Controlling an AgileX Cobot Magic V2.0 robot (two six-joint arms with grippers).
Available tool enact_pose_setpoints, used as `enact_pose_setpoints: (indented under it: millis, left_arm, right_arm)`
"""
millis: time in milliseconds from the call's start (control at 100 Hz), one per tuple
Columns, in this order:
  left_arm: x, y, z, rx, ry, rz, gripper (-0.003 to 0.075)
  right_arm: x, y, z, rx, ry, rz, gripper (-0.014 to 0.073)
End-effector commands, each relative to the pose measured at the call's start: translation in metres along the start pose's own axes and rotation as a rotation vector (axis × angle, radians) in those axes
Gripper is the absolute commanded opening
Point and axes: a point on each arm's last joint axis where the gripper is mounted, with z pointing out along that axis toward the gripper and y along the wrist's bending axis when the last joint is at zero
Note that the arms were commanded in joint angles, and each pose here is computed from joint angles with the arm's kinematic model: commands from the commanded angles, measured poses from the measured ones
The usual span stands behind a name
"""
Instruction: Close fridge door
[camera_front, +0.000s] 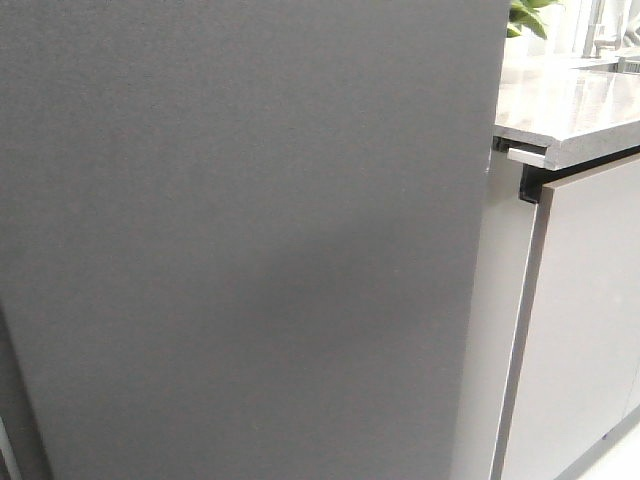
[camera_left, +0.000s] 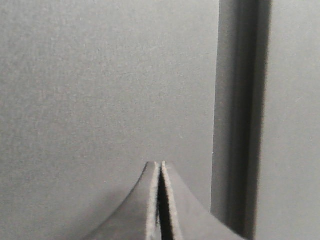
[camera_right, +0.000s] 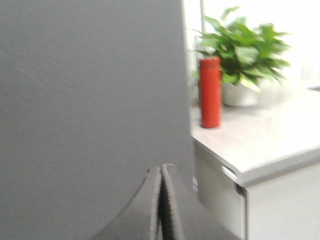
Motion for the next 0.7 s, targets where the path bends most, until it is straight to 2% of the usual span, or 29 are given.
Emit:
enact_pose_setpoints:
  millis: [0,190,330,450,690]
  left_arm:
    - [0.004,0.000,-0.002,0.003,-0.058,-0.012,-0.0020]
    - [0.004,0.000,-0.002,0.003,-0.058,-0.012,-0.0020]
    - [0.004,0.000,-0.002,0.003,-0.058,-0.012,-0.0020]
    - [0.004,0.000,-0.002,0.003,-0.058,-0.012,-0.0020]
    - [0.004,0.000,-0.002,0.003,-0.058,-0.012,-0.0020]
  right_arm:
    - [0.007,-0.007,-0.001,0.070,-0.092,0.025,-0.0045]
    - [0.062,-0.021,0.000,0.165,-0.066,0.076,-0.0044]
    - [0.090,-0.027,-0.002,0.210,-0.038,0.101,-0.0044]
    - [0.104,-0.029,-0.004,0.219,-0.023,0.101,-0.0045]
    - [0.103,-0.028,-0.006,0.217,-0.038,0.098,-0.0045]
